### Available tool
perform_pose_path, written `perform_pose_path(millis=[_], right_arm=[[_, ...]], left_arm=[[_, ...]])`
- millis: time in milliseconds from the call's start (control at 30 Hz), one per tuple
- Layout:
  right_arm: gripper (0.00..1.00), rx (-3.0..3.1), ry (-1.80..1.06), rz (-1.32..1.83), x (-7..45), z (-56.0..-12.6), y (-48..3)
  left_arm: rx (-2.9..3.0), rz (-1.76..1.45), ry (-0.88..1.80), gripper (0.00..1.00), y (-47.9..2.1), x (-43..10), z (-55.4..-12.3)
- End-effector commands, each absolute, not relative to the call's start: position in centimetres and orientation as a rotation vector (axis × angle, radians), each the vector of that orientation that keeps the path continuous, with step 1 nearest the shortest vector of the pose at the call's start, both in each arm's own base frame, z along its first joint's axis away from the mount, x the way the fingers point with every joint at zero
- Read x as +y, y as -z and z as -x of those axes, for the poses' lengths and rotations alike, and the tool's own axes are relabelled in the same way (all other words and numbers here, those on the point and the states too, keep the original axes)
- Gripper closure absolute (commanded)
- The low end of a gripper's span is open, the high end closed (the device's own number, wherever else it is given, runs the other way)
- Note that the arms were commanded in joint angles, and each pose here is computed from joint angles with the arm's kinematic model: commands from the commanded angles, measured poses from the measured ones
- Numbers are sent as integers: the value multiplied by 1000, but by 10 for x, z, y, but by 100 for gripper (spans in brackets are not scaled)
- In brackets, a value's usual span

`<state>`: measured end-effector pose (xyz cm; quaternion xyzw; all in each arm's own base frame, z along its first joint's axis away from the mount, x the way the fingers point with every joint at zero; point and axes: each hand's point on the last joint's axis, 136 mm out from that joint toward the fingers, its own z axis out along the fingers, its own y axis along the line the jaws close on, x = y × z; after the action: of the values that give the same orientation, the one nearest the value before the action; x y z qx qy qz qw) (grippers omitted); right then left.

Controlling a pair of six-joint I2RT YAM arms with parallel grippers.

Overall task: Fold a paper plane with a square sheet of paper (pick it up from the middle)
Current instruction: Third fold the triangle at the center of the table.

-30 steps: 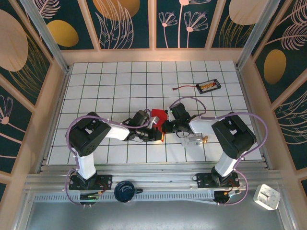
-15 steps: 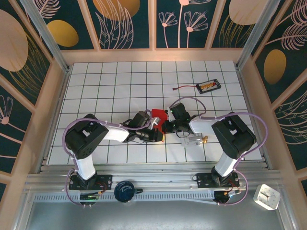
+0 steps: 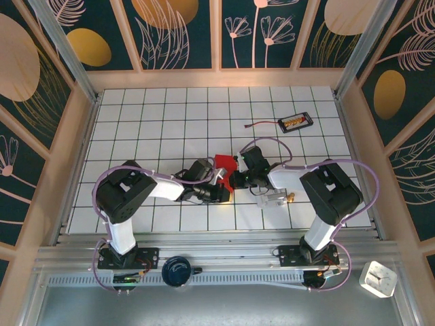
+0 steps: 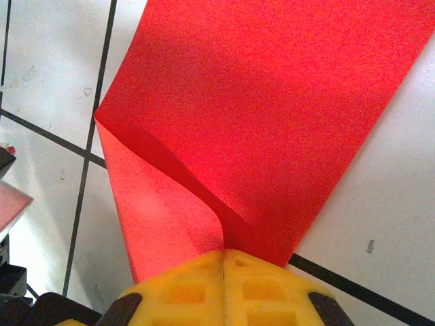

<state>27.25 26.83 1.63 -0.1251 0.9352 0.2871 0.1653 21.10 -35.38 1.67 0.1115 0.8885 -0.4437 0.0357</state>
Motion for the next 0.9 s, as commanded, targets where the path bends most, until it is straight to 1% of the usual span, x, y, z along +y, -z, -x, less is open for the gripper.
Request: perform_pose_path(millis=[0, 133, 267, 400, 533, 867], right_arm=[[100, 2843, -626, 334, 236, -243, 24], [100, 2846, -624, 333, 235, -242, 25], [100, 2848, -624, 331, 235, -242, 25], [100, 2842, -631, 334, 236, -242, 24], [100, 2842, -635, 335, 236, -243, 25], [100, 2843, -634, 335, 237, -243, 25]], left_arm=[[2840, -381, 1239, 94, 6, -344, -197], [2741, -443, 1245, 91, -24, -351, -209], [2644, -370, 1257, 91, -53, -343, -235], [2616, -252, 1240, 93, -56, -327, -262], [2614, -188, 1248, 94, -50, -325, -279], [2662, -200, 1200, 93, -27, -329, -288]])
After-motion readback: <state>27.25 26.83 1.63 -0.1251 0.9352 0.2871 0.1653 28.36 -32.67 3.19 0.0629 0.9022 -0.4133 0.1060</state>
